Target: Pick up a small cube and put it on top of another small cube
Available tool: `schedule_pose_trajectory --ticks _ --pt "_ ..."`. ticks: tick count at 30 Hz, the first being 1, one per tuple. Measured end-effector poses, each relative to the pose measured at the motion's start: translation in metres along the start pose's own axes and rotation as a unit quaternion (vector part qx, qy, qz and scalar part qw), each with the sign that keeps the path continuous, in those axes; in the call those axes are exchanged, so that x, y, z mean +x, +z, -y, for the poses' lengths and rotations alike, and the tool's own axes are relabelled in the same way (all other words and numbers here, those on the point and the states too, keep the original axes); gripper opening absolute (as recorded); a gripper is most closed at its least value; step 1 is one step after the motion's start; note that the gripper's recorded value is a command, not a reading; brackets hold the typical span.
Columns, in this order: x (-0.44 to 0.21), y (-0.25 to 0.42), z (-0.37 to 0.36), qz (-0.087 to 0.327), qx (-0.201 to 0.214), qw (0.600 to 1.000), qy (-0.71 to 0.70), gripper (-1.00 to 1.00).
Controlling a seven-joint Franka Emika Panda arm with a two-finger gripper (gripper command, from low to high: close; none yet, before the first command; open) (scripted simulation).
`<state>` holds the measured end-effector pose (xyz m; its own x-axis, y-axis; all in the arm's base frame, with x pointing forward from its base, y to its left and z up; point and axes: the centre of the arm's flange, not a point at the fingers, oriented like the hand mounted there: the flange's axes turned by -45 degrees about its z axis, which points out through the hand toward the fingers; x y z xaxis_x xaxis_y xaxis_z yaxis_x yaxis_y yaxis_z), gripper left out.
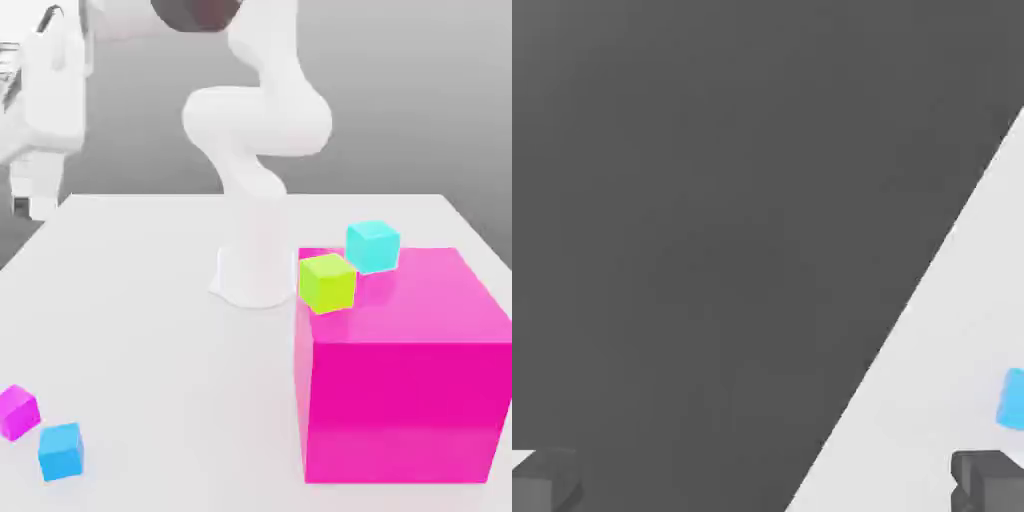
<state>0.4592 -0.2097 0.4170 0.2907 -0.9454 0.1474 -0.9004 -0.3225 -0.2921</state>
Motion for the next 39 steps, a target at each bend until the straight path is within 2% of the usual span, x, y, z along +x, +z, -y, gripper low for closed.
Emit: schedule_pose_trajectory --ticks 6,11,13,16,17,24,29,35,39 --pt "0.045 0.097 -0.090 0.013 -0.078 0.972 0.221 0.00" --pt "0.053 0.168 -0.169 0.009 -0.146 0.914 0.379 0.00" --pt "0.052 0.193 -0.193 0.005 -0.161 0.896 0.413 0.00" --pt "0.048 0.230 -0.209 0.003 -0.166 0.891 0.423 0.00" --pt "0.045 0.241 -0.213 0.003 -0.166 0.891 0.424 -1.00" --pt "0.045 0.244 -0.214 0.003 -0.165 0.890 0.424 -1.00" --pt "0.051 0.191 -0.194 0.006 -0.164 0.893 0.419 -1.00" --pt "-0.014 0.135 -0.084 0.077 -0.136 0.958 0.239 -1.00" --pt "-0.080 0.090 -0.020 0.113 -0.118 0.983 0.088 -1.00"
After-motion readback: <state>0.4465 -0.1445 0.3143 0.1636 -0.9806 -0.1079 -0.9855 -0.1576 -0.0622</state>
